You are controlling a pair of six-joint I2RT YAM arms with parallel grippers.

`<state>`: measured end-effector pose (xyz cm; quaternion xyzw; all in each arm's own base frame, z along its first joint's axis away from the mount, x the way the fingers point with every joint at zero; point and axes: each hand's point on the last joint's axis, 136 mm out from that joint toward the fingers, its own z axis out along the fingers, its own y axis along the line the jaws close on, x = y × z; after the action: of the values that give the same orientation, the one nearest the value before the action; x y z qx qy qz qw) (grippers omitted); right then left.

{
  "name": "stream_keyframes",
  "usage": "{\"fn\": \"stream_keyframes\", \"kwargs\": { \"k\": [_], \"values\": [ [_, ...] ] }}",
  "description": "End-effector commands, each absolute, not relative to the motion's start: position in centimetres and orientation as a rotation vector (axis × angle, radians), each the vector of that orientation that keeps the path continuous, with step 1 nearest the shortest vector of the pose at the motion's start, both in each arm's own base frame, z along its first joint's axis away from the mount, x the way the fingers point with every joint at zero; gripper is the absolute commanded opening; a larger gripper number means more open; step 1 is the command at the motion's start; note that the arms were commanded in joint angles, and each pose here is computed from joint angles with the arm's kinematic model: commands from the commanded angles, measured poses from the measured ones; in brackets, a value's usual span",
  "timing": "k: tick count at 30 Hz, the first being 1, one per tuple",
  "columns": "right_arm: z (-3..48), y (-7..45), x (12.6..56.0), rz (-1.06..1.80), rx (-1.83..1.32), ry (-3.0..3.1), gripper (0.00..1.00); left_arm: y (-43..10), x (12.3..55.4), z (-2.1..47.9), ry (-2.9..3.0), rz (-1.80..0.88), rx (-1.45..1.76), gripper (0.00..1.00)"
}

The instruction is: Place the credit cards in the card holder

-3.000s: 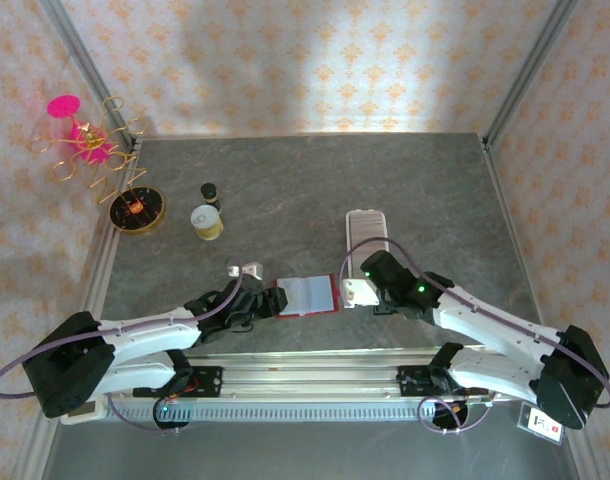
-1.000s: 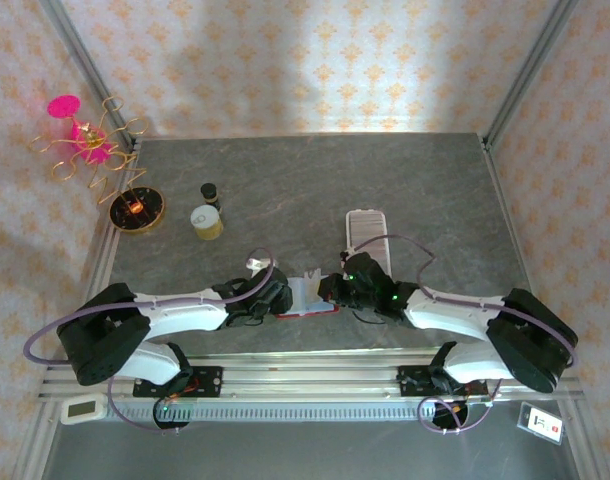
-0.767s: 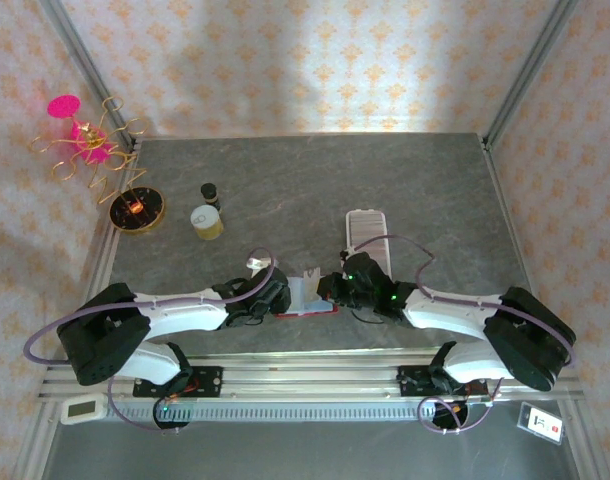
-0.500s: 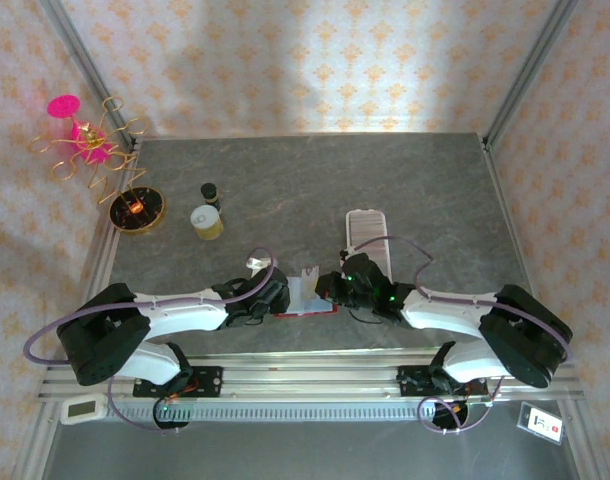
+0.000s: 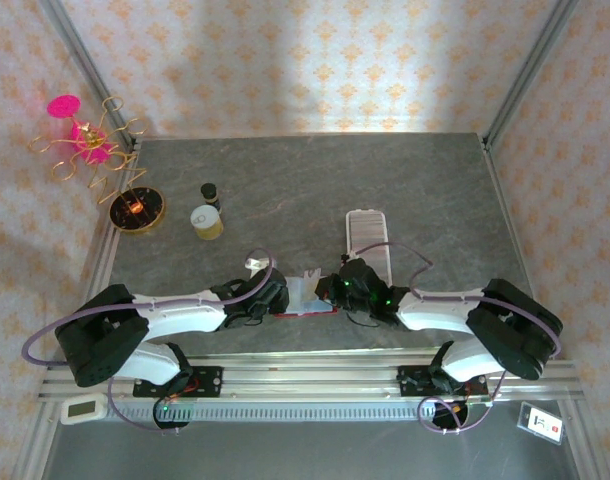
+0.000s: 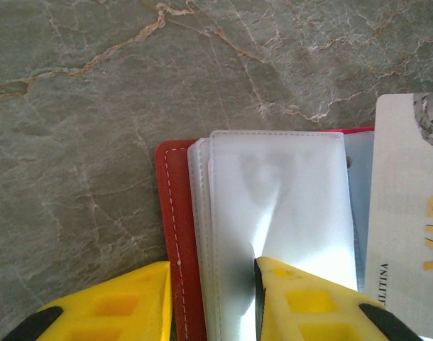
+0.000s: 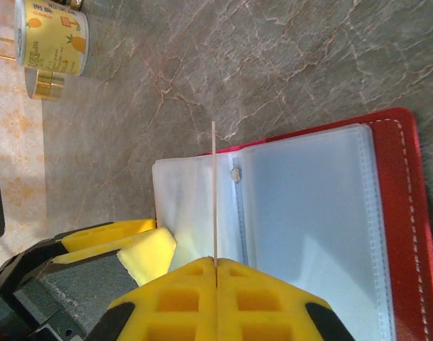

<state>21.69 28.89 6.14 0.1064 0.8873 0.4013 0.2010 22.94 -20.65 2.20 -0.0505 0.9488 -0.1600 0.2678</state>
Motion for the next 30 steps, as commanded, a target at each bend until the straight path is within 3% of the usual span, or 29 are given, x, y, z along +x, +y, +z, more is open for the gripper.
{"fn": "stream_keyframes", "kwargs": {
  "k": [1, 18, 30],
  "values": [
    [6.0, 29.1, 22.1, 1.132, 0.336, 2.443, 0.0, -18.5, 21.5, 0.2, 2.626, -0.315, -0.143, 0.32],
    [5.0, 29.7, 21.8, 1.132, 0.302, 2.473, 0.0, -18.5, 21.4, 0.3, 2.621, -0.333, -0.151, 0.31],
    [3.8, 30.1, 19.3, 1.14, 0.2, 2.585, 0.0, -18.7, 21.5, 0.4, 2.618, -0.341, -0.15, 0.32]
  ]
}}
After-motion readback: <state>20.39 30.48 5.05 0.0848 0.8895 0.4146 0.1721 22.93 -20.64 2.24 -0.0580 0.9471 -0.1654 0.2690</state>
